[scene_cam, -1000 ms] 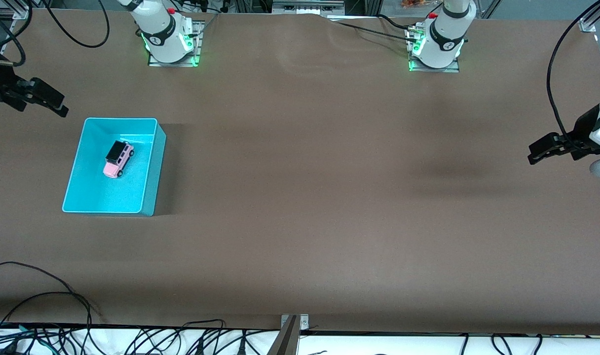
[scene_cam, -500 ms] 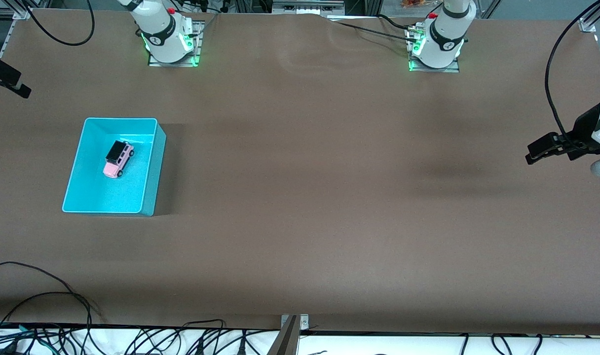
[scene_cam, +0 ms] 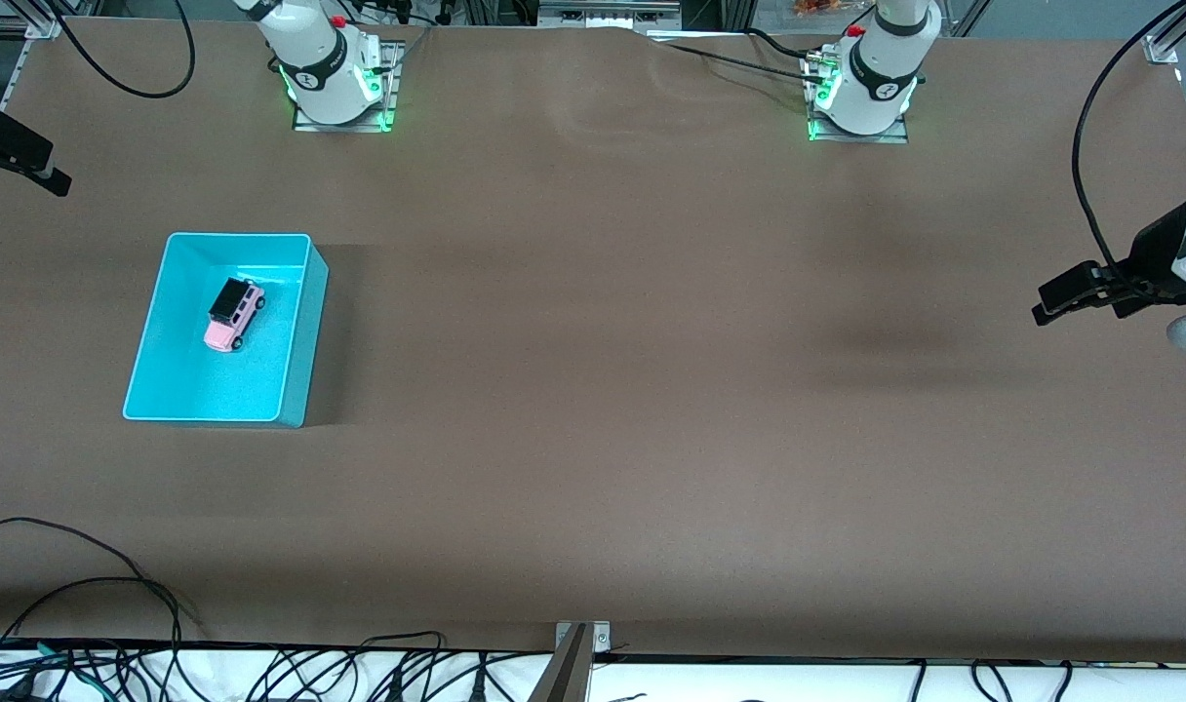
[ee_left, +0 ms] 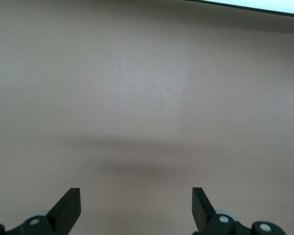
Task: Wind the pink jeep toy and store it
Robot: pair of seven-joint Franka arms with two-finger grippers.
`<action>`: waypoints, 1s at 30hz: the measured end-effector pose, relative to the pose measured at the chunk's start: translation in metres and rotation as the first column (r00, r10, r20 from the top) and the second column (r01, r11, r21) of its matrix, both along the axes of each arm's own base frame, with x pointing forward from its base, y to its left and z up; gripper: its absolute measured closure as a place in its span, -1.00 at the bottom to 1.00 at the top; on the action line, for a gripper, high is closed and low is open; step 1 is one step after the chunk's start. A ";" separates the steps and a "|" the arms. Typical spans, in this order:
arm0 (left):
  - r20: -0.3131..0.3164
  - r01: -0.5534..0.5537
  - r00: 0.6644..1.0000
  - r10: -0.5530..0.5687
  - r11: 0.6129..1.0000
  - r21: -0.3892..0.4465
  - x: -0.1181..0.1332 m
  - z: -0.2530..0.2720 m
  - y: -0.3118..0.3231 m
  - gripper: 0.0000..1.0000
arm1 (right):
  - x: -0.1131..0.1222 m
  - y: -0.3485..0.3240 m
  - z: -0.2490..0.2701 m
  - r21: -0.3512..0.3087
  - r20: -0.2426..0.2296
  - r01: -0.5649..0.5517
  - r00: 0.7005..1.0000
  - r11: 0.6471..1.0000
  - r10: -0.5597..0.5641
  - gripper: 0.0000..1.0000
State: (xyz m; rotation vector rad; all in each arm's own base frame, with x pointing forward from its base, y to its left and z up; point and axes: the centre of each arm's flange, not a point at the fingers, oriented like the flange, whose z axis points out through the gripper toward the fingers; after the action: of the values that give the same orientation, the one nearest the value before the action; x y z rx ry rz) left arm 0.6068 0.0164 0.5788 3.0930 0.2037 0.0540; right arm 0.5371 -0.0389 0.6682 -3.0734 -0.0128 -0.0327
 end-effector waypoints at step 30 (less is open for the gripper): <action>0.082 -0.018 0.997 0.018 1.000 0.003 0.002 0.031 0.010 -1.00 | 0.019 -0.005 -0.040 -0.035 0.001 -0.016 1.000 0.999 0.016 -1.00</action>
State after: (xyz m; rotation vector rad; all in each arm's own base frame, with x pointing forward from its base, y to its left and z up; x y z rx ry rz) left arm 0.6092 0.0261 0.6096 3.0855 0.2283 0.1812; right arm 0.5556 -0.0443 0.6286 -3.1078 -0.0380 -0.0336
